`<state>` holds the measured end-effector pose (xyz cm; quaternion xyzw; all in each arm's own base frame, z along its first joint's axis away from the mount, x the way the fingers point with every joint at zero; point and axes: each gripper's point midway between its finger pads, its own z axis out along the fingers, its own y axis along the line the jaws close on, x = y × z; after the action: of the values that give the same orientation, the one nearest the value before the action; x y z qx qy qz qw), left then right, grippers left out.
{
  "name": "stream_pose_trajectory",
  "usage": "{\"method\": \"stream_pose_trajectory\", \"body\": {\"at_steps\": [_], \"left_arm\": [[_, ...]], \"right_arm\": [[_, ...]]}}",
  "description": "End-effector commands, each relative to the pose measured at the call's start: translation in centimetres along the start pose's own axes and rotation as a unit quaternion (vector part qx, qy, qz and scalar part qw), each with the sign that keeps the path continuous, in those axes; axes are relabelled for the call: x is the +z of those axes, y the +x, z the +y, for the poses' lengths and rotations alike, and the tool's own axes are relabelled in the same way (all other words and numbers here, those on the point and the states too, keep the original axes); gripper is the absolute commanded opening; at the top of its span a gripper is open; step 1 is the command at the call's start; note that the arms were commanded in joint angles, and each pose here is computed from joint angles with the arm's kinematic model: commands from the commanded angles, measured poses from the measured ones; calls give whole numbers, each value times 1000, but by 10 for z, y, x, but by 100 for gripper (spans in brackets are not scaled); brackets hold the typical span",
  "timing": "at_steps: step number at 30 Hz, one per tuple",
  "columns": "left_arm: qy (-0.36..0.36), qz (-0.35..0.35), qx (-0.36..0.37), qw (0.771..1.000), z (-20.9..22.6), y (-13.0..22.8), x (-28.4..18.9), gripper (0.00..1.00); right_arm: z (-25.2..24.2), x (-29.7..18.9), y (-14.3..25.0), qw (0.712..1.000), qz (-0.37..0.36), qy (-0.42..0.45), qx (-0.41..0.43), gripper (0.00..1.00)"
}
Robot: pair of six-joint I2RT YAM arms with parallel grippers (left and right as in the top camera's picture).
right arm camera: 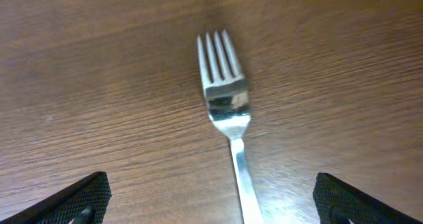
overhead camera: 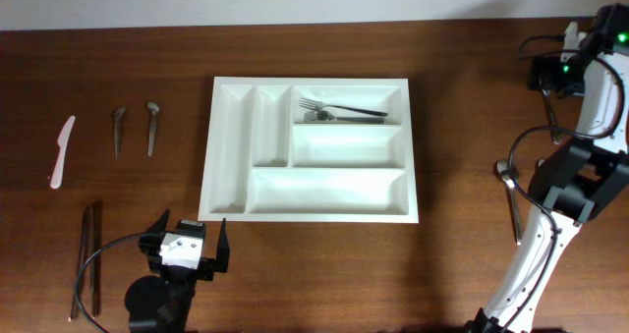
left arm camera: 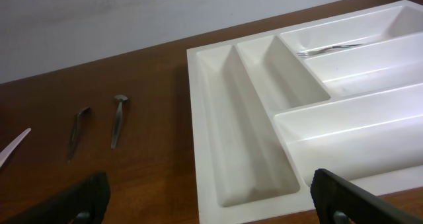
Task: Pack container
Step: 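Position the right gripper over the last fork on the right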
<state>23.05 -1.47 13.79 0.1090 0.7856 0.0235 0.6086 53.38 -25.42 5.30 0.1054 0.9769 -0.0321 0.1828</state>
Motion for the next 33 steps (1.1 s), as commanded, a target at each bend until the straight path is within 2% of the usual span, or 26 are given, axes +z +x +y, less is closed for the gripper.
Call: {"method": "stream_pose_trajectory", "body": {"at_steps": [1, 10, 24, 33], "left_arm": [[-6, 0, 6, 1000, 2, 1, 0, 99], [-6, 0, 6, 1000, 2, 1, 0, 99], [-6, 0, 6, 1000, 2, 1, 0, 99], [-6, 0, 6, 1000, 2, 1, 0, 99]], "right_arm": [[-2, 10, 4, 1000, 3, -13, 9, 99], [-21, 17, 11, 1000, 10, 7, 19, 99], [-22, 33, 23, 998, 42, 39, -38, 99], [-19, 41, 31, 995, 56, 31, -70, 99]]}}
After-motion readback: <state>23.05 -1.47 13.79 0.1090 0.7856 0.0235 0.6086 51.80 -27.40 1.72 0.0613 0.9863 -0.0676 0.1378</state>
